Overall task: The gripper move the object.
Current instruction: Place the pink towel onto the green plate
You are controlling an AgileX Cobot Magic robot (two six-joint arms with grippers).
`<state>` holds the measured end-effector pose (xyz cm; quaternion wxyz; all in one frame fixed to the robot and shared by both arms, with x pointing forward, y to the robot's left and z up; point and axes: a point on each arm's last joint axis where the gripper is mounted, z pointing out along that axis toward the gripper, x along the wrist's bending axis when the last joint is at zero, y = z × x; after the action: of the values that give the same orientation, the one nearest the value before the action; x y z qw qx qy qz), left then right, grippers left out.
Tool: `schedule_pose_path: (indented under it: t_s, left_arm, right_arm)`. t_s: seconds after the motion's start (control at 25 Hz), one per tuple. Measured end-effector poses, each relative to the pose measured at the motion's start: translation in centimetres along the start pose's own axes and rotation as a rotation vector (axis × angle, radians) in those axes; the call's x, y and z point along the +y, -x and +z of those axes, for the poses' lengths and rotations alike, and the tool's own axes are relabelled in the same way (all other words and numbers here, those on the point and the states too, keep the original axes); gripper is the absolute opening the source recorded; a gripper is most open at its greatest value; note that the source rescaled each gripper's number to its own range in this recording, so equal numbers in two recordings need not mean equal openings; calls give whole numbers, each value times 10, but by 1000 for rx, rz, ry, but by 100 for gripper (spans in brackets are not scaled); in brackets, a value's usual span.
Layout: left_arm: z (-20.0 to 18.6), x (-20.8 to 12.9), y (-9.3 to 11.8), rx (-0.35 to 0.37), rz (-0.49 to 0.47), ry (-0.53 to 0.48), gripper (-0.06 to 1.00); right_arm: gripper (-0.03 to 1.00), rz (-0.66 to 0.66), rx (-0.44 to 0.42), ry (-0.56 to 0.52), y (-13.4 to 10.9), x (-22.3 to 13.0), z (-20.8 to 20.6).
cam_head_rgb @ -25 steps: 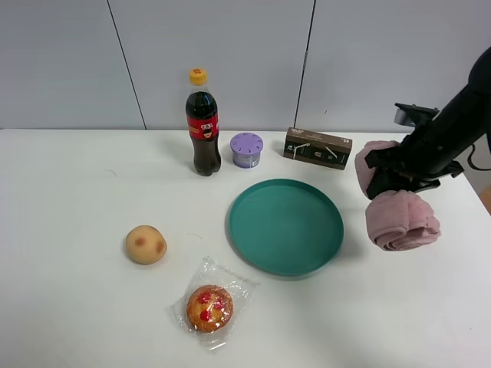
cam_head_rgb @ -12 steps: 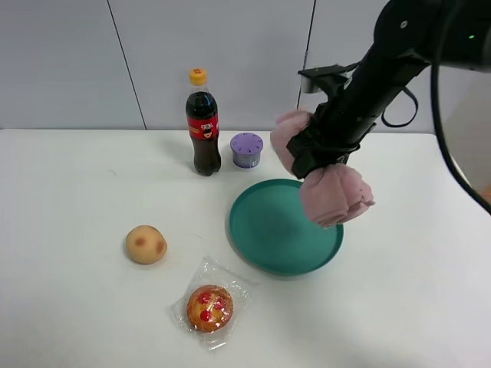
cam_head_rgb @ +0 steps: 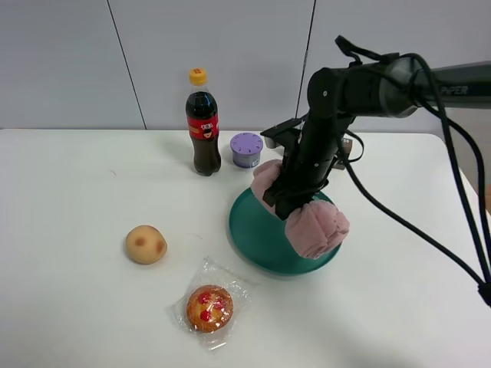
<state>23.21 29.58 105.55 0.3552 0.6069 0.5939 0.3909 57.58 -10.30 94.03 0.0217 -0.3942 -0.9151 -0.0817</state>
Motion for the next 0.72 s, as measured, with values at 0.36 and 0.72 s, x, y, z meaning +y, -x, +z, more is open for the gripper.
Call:
schedule_pose_path:
  t_s: [0.36, 0.72]
  left_arm:
    - [0, 0, 0, 0, 0, 0, 100]
    - [0, 0, 0, 0, 0, 0, 100]
  right_arm:
    - [0, -21, -24, -15, -3, 5, 24]
    - [45, -1, -70, 14, 1, 8, 25]
